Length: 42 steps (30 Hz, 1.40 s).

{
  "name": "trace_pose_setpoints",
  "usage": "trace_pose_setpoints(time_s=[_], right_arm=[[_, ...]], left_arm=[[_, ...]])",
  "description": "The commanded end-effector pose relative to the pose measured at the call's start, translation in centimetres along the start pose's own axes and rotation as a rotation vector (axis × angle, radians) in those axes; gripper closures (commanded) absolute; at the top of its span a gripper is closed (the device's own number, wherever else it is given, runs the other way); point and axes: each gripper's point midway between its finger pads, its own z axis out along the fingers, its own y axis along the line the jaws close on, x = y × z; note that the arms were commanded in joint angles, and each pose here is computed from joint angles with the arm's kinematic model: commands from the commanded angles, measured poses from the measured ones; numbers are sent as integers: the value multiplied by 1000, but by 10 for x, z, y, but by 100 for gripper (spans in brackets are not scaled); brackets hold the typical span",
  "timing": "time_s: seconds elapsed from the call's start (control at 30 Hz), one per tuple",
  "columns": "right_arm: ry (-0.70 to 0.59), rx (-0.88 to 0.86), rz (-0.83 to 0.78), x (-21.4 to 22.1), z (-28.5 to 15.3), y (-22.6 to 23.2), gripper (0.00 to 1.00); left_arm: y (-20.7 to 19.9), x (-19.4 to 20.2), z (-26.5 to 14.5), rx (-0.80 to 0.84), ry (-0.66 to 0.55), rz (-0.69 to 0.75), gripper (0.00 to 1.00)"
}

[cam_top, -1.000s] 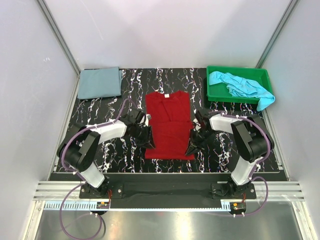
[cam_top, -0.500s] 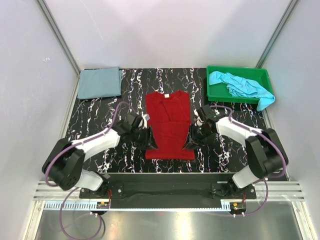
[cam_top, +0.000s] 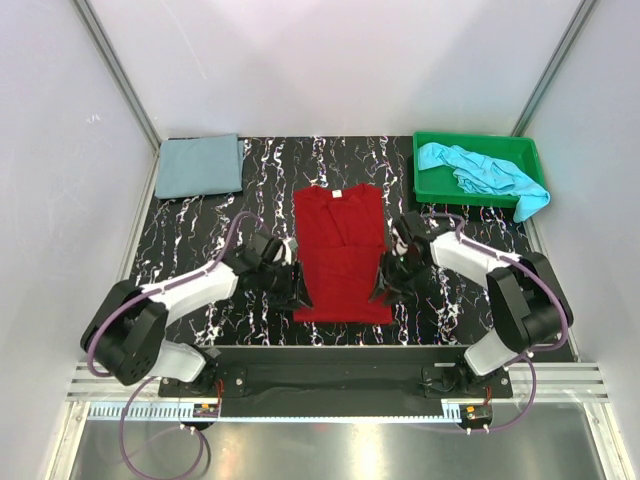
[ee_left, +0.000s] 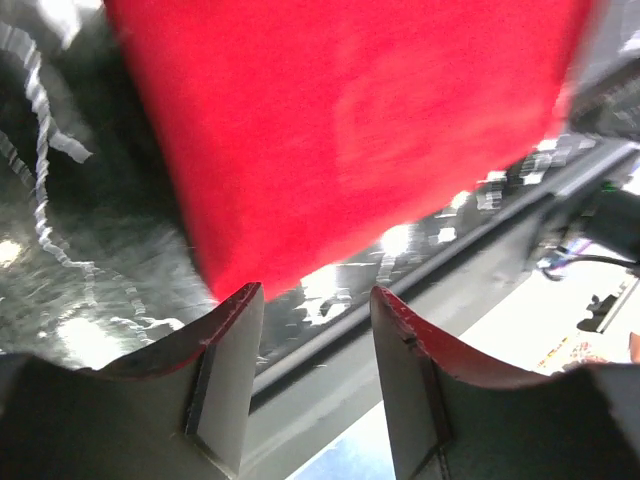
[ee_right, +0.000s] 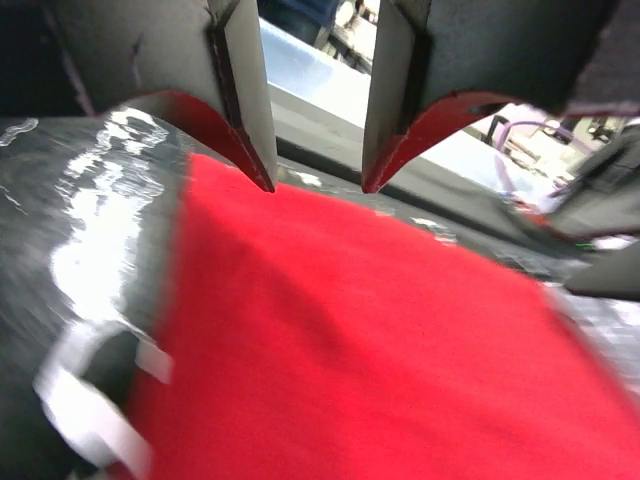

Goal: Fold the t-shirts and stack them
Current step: Fold the tshirt

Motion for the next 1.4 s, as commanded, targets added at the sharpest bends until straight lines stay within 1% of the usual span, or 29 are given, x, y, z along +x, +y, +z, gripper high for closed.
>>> trace_pose_setpoints(time_s=[0.0, 0.03, 0.1, 0.13, 0.2, 0.27, 0.3, 0.33, 0.37, 0.5, 0.53, 0.63, 0.7, 0.73, 0.77, 0.83, 0.87, 0.93, 0.97, 1.0, 1.07, 1.1, 1.13, 1.17, 1.2, 1.23, 1.27, 1.3, 1.37], right_arm=[[-74, -123, -77, -33, -25, 51, 53], [-97, -154, -98, -48, -30, 67, 53], [-42, -155, -81, -60, -13, 71, 62], [-55, -181, -100, -73, -16, 86, 65], [-38, -171, -98, -89, -2, 88, 70], [-56, -192, -115, -109, -2, 101, 72], [-49, -192, -104, -121, 7, 101, 72], [-39, -194, -95, -126, 12, 101, 73], [-23, -202, -85, -130, 15, 101, 72], [-18, -168, -64, -153, 30, 87, 65], [-21, -149, -60, -156, 28, 82, 60], [-53, -88, -78, -168, 16, 68, 52], [-115, -36, -145, -174, -6, 68, 47], [-123, -11, -153, -172, -16, 65, 44], [-154, 23, -176, -172, -26, 61, 39], [-205, 42, -191, -163, -54, 62, 31], [-262, 39, -191, -158, -76, 65, 22], [-256, 55, -160, -138, -80, 52, 18], [-292, 39, -149, -127, -95, 55, 15], [-260, 58, -109, -111, -87, 41, 14], [-293, 10, -44, -89, -100, 44, 14], [-258, 17, 9, -71, -87, 29, 14], [-284, -11, 33, -68, -87, 30, 13], [-319, -81, 85, -57, -98, 39, 13], [-346, -146, 155, -45, -98, 39, 13], [-332, -133, 167, -41, -85, 29, 13], [-379, -200, 232, -33, -97, 36, 13], [-376, -208, 288, -24, -83, 23, 14], [-428, -277, 404, -14, -90, 20, 18]], left_arm=[[-48, -39, -23, 104, -92, 112, 48], [-62, -55, -28, 125, -118, 134, 48], [-56, -73, -13, 113, -95, 108, 50], [-61, -89, -11, 130, -103, 107, 51], [-54, -113, 4, 156, -100, 70, 54], [-54, -135, 10, 164, -121, 71, 54], [-40, -138, 28, 148, -79, 51, 55], [-42, -150, 32, 155, -85, 57, 55], [-36, -150, 41, 144, -63, 50, 55], [-11, -151, 64, 80, -18, 53, 56], [-7, -154, 64, 64, -25, 54, 56], [2, -160, 50, 27, -52, 46, 55], [-8, -167, 24, 14, -111, 72, 51], [-11, -166, 16, 7, -125, 88, 48], [-25, -169, -6, 21, -176, 119, 47], [-26, -159, -23, 7, -207, 104, 45], [-28, -156, -30, 5, -225, 97, 41], [-32, -139, -49, 19, -266, 48, 38], [-31, -134, -52, 19, -286, 29, 35], [-31, -117, -62, 33, -312, -31, 35], [-30, -101, -70, 67, -352, -99, 34], [-22, -87, -62, 78, -359, -197, 34], [-30, -82, -77, 126, -417, -210, 35], [-34, -79, -78, 146, -455, -228, 35], [-32, -66, -78, 182, -472, -297, 36], [-32, -62, -78, 198, -486, -328, 37], [-33, -57, -75, 203, -503, -353, 37], [-26, -47, -67, 211, -490, -433, 38], [-27, -41, -67, 247, -512, -481, 38]])
